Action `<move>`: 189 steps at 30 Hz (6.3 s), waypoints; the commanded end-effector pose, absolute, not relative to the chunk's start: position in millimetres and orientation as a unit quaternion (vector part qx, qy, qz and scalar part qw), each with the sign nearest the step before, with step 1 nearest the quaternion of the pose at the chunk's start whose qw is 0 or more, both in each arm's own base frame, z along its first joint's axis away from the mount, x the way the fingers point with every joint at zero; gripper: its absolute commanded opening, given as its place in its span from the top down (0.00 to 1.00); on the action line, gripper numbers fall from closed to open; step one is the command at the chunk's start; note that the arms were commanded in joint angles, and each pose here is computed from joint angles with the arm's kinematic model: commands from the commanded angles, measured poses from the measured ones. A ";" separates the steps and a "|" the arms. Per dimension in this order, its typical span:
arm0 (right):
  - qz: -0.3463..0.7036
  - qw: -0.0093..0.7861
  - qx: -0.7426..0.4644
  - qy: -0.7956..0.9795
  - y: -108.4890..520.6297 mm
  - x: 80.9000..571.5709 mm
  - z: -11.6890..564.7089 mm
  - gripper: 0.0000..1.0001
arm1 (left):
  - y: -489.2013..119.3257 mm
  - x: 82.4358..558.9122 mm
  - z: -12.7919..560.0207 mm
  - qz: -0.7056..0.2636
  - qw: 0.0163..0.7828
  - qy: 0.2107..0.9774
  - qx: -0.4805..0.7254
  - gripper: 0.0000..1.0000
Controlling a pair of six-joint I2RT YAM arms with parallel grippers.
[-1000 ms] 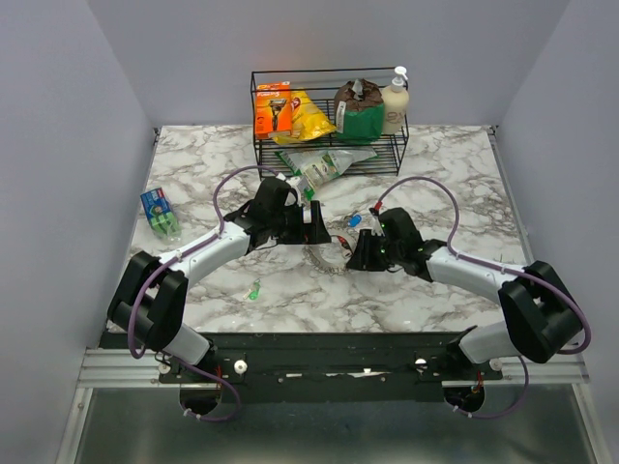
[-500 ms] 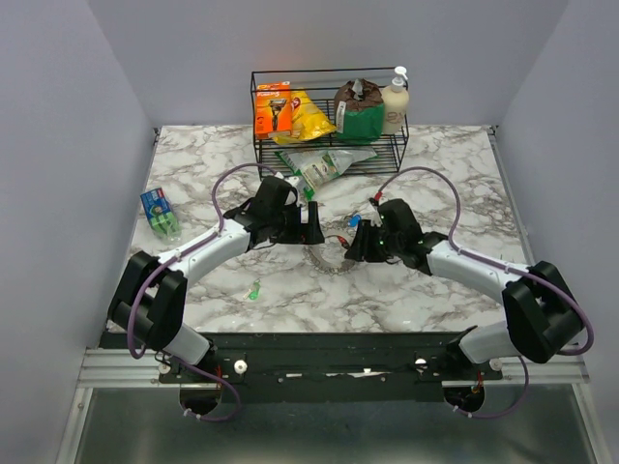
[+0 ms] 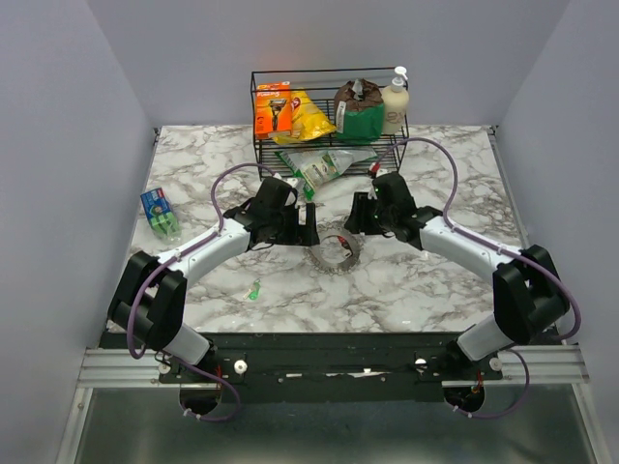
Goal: Put the keys on the keyring
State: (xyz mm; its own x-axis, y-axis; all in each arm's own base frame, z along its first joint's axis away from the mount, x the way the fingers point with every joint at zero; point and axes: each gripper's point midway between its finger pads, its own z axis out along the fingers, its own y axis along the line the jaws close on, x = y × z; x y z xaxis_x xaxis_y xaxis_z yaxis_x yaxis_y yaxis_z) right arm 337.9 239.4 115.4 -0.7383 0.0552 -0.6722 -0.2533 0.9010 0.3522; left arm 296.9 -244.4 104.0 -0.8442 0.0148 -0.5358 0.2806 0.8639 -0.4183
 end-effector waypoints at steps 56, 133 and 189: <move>0.249 0.272 -0.079 0.926 223.6 316.8 51.6 0.99 | -241.9 300.9 90.2 -0.233 0.261 0.933 0.086 0.01; 0.060 0.125 -0.140 0.980 217.5 313.0 -15.7 1.00 | -242.7 283.0 -6.0 -0.111 0.169 0.975 0.093 1.00; 0.175 0.284 -0.150 0.931 273.9 264.9 81.4 0.99 | -299.5 249.0 98.3 -0.337 0.276 0.886 0.160 0.66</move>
